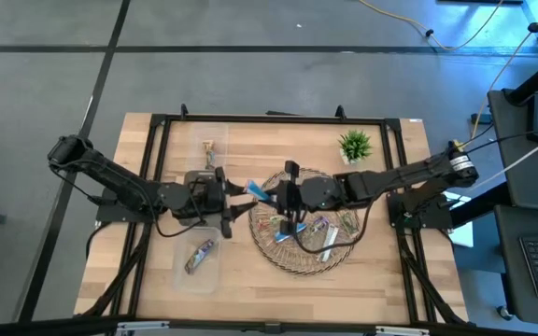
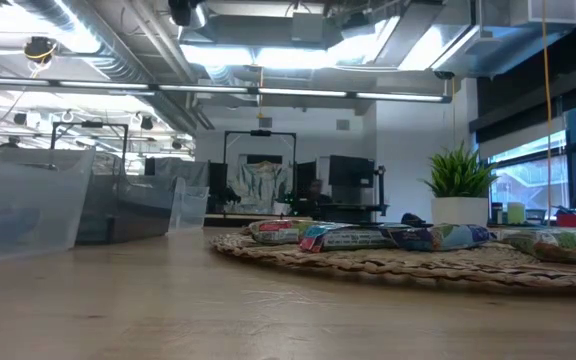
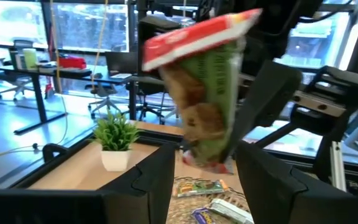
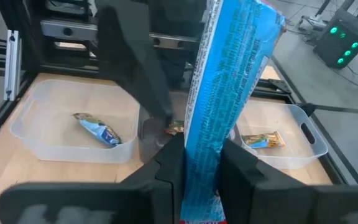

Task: Pick and place Granola Bars by type
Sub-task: Put the red granola bar into the black bin

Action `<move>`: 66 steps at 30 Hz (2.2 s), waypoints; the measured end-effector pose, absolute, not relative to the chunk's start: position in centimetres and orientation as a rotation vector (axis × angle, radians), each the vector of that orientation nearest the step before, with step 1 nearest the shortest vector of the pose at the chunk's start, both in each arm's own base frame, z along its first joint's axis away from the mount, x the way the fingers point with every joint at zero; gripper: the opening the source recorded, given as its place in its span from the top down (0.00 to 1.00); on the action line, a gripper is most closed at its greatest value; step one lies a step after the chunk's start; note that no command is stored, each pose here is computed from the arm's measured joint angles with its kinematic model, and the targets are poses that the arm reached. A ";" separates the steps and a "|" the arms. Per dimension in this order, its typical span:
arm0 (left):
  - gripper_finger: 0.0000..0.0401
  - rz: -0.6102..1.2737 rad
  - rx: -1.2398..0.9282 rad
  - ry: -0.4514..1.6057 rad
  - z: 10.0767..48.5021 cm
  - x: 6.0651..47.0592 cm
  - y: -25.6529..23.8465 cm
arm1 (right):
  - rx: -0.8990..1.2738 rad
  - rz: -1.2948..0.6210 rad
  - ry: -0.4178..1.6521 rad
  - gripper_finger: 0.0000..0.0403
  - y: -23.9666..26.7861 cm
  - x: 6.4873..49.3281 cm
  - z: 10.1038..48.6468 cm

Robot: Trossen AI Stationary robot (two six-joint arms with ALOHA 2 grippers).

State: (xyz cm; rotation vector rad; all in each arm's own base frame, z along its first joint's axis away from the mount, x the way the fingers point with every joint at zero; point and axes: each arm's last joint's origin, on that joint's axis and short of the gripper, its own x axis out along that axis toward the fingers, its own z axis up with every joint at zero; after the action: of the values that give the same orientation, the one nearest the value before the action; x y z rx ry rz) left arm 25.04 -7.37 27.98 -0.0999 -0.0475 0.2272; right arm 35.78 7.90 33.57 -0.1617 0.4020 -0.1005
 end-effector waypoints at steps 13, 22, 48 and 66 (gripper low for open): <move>0.60 0.155 -0.117 -0.084 28.4 25.2 -7.2 | -0.157 -0.075 0.415 0.80 8.5 36.4 32.7; 0.66 0.175 -0.117 -0.084 28.4 25.2 -7.0 | -0.162 -0.081 0.417 0.80 8.5 36.7 32.3; 0.78 0.191 -0.074 -0.028 27.8 25.2 -7.0 | -0.111 -0.003 0.556 0.49 8.4 36.1 31.2; 0.78 0.453 -0.502 0.528 24.2 19.3 -4.9 | -0.081 -0.135 0.874 0.27 6.2 34.3 27.5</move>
State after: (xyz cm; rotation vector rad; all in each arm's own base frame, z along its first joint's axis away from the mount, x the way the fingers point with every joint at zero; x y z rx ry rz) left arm 19.31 -4.95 24.15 -0.5020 0.5283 0.4534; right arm 34.34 6.19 27.52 -0.0805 0.8739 -0.1349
